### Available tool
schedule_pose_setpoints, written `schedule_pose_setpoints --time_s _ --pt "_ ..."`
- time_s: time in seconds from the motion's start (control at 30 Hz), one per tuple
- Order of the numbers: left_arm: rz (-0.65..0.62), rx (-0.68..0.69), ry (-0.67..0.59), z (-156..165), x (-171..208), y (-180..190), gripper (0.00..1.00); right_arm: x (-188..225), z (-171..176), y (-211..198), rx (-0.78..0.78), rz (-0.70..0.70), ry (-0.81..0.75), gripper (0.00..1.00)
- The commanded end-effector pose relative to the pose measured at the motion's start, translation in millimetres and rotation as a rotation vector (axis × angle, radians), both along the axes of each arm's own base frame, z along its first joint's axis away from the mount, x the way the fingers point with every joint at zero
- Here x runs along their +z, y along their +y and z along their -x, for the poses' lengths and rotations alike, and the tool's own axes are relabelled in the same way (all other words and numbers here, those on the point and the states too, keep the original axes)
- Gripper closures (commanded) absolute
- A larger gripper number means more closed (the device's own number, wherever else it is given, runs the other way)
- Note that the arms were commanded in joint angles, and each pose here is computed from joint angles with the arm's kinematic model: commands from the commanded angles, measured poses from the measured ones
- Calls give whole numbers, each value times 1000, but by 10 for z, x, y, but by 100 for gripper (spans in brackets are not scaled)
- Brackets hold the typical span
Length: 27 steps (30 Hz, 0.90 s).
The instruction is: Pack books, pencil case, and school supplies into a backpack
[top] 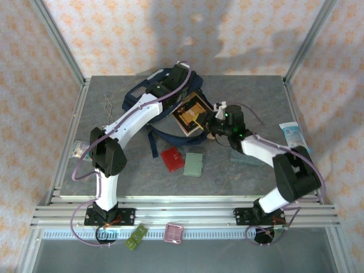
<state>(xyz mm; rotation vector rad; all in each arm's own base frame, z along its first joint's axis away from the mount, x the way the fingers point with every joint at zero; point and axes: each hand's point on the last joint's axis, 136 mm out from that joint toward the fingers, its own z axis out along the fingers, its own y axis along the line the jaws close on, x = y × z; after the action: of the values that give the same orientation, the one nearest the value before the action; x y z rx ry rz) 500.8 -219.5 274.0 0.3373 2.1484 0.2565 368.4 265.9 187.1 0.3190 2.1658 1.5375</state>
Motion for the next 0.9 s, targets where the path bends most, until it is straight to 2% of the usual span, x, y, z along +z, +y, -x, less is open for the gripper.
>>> schedule_pose_setpoints --time_s 0.0,0.17,0.27,0.4,0.5,0.6,0.7,0.87 --pt "100 37 -165 -53 672 62 100 550 -267 268 38 -112 -180 100" --pt "127 24 -160 -39 675 42 100 298 -731 530 38 -137 -141 100" --pt "134 24 -156 -35 648 44 100 -10 -972 702 38 -126 -65 100" --pt "157 11 -154 -35 645 8 100 -577 -1169 839 15 -62 45 87" --pt "173 0 -140 -35 598 -37 100 -1014 -1189 811 -4 18 170 72" --pt "180 -8 -122 -24 508 -59 100 -1199 -1104 696 -13 155 238 64" --pt "181 -14 -103 -19 400 -81 100 -1203 -986 534 -29 246 271 60" --pt "181 -18 -89 -19 311 -93 100 -1187 -860 418 -50 263 291 58"
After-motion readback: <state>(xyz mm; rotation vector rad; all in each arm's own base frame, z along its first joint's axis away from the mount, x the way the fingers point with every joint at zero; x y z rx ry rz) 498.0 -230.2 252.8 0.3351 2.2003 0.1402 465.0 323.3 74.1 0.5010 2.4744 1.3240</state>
